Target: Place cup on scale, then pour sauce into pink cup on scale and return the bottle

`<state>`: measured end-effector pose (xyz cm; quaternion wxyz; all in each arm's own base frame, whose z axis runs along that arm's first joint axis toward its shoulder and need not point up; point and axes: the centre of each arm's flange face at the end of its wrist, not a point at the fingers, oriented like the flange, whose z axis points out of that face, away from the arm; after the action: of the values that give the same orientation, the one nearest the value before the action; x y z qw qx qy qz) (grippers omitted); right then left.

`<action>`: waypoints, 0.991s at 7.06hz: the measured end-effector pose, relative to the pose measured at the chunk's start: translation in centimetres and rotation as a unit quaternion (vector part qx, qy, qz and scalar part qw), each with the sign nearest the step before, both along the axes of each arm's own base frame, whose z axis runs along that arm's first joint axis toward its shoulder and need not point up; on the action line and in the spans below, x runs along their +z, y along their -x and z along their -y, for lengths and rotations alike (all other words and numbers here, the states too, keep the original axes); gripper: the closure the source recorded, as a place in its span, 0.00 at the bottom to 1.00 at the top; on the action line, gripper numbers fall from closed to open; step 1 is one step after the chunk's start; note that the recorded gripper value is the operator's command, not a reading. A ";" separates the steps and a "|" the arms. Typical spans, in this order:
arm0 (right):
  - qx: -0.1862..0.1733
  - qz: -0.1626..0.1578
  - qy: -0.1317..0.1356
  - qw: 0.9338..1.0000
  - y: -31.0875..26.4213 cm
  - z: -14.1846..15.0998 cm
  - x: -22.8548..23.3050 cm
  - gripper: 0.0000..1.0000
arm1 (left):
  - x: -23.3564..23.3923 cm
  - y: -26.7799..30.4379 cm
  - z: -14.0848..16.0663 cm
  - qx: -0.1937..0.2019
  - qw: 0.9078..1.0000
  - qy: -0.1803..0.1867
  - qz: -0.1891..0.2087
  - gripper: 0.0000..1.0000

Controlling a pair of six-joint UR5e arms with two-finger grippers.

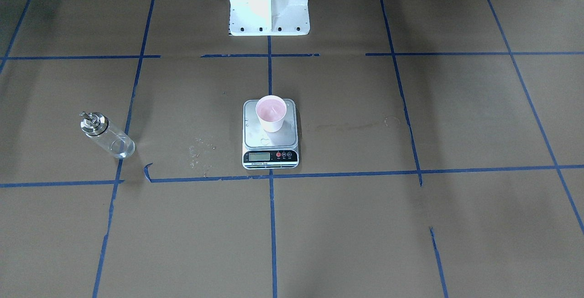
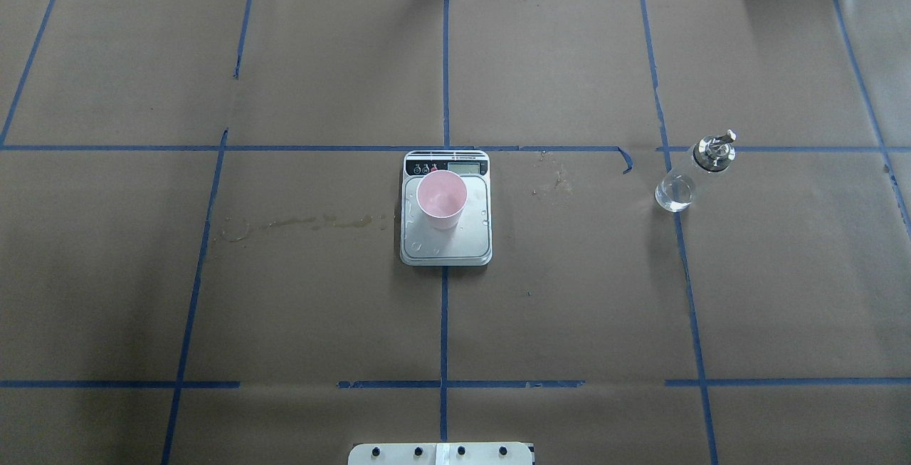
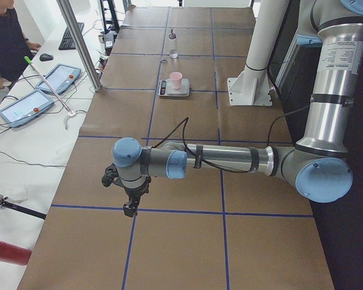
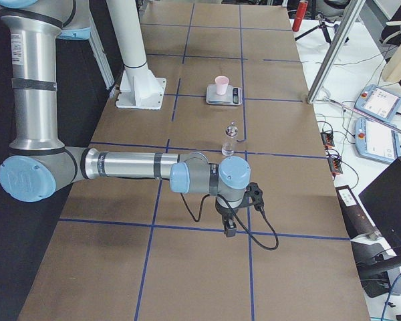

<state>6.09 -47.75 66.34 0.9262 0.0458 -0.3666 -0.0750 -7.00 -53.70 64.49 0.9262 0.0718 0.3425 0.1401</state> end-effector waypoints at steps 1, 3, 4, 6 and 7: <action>0.013 0.009 0.007 1.000 0.1 0.1 -0.1 0.00 | 0.3 0.3 -0.1 0.003 1.000 0.000 0.000 0.00; 0.047 0.034 0.028 0.998 0.4 0.2 -1.6 0.00 | 0.1 0.3 0.2 0.002 1.000 0.000 0.000 0.00; 0.053 0.039 0.033 0.997 0.5 0.3 -2.1 0.00 | 0.0 0.3 0.3 -0.005 1.000 0.008 0.000 0.00; 0.056 0.041 0.036 0.997 0.5 0.3 -2.2 0.00 | -0.6 0.3 0.3 -0.057 0.997 0.052 -0.003 0.00; 0.057 0.042 0.037 0.997 0.5 0.3 -2.2 0.00 | -0.9 0.3 0.3 -0.073 0.995 0.063 -0.005 0.00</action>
<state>5.58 -48.01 64.15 0.9140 0.0349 -0.4042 -0.0067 -7.27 -54.01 63.57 0.9350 0.0389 0.3488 0.0505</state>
